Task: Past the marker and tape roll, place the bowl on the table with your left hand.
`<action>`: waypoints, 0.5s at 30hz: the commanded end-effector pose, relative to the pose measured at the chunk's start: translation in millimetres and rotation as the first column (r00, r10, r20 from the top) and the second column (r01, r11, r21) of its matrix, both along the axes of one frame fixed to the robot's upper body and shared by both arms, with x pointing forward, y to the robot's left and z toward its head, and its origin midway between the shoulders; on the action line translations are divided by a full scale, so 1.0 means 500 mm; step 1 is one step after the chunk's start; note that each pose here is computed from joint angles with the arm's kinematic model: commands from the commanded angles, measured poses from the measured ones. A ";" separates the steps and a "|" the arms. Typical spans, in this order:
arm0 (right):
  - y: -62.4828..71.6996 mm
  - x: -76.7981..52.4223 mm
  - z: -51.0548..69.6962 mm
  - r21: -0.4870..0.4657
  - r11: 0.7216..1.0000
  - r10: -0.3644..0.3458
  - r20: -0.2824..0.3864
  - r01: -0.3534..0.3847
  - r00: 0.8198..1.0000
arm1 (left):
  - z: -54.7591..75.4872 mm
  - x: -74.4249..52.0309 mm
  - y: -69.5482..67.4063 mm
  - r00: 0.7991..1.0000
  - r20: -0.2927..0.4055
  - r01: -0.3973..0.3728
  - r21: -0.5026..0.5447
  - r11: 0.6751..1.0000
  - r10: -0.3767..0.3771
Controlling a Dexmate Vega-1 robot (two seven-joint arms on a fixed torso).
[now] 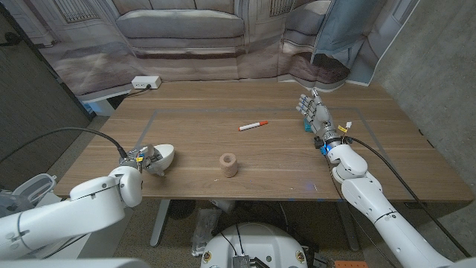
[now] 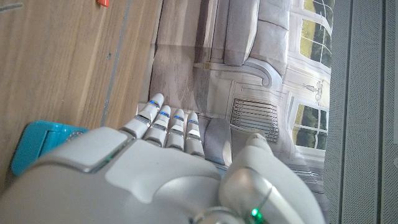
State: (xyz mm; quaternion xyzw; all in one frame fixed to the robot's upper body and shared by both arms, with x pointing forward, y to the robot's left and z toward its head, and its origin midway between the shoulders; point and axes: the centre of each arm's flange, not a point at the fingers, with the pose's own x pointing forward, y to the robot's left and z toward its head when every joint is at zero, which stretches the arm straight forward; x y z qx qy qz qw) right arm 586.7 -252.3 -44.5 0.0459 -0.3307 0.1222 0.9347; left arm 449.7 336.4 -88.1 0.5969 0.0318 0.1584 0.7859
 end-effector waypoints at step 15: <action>-0.011 -0.012 -0.009 0.009 1.000 0.002 0.002 -0.002 1.000 | -0.004 0.000 -0.014 0.994 -0.112 0.013 -0.008 1.000 -0.014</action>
